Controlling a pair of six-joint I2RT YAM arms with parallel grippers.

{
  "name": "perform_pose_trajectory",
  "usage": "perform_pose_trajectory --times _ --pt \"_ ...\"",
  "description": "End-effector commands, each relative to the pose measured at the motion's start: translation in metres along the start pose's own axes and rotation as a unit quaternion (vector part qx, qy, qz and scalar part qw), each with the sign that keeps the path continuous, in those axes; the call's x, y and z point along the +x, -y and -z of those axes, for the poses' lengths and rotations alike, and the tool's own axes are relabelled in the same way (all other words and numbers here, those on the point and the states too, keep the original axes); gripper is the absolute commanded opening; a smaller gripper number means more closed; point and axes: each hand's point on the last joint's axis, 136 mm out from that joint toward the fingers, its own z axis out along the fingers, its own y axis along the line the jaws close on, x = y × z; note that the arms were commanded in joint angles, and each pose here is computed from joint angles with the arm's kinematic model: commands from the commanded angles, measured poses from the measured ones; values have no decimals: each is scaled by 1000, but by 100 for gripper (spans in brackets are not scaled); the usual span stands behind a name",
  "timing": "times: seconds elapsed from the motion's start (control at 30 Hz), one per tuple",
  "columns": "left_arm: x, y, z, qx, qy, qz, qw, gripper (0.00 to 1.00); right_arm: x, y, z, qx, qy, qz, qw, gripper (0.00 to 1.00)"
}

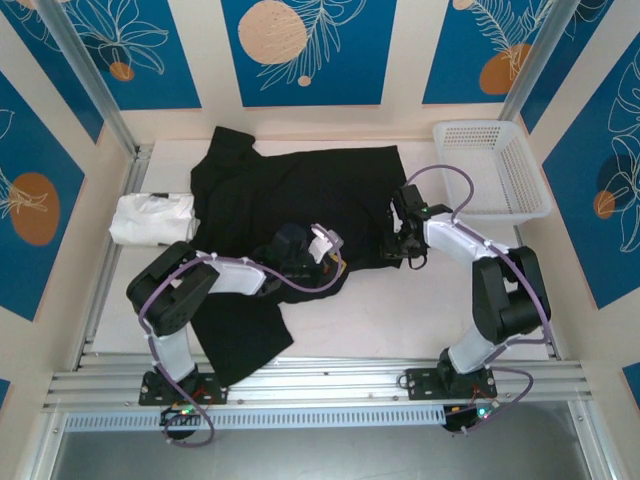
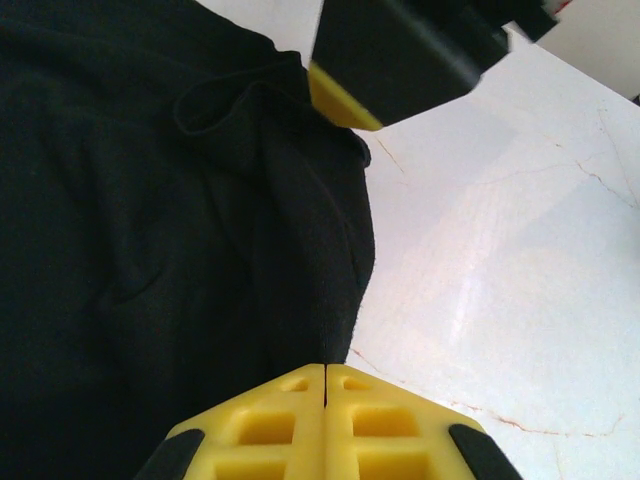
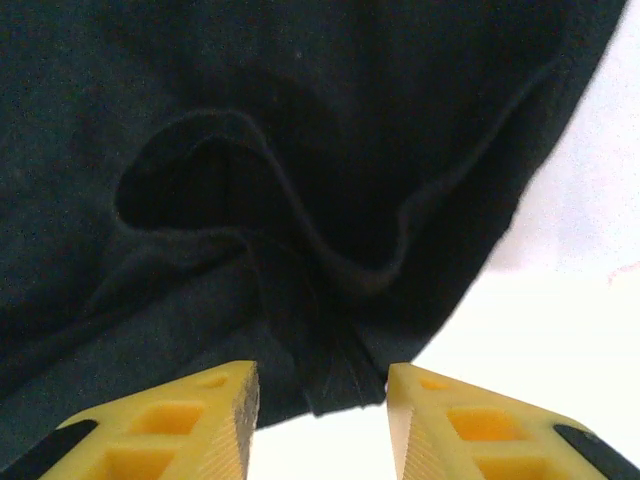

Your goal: Fold the inside-out t-shirt

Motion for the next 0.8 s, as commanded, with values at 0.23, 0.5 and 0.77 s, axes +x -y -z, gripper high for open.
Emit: perform_pose_trajectory --times 0.23,0.5,0.77 --pt "1 -6 -4 -3 -3 -1 1000 0 -19 -18 -11 -31 0 23 999 23" --pt "4 -6 -4 -3 -7 0 1000 0 -13 -13 -6 -22 -7 21 1000 8" --pt "-3 -4 -6 2 -1 4 1000 0 -3 -8 18 -28 0 5 1000 0"
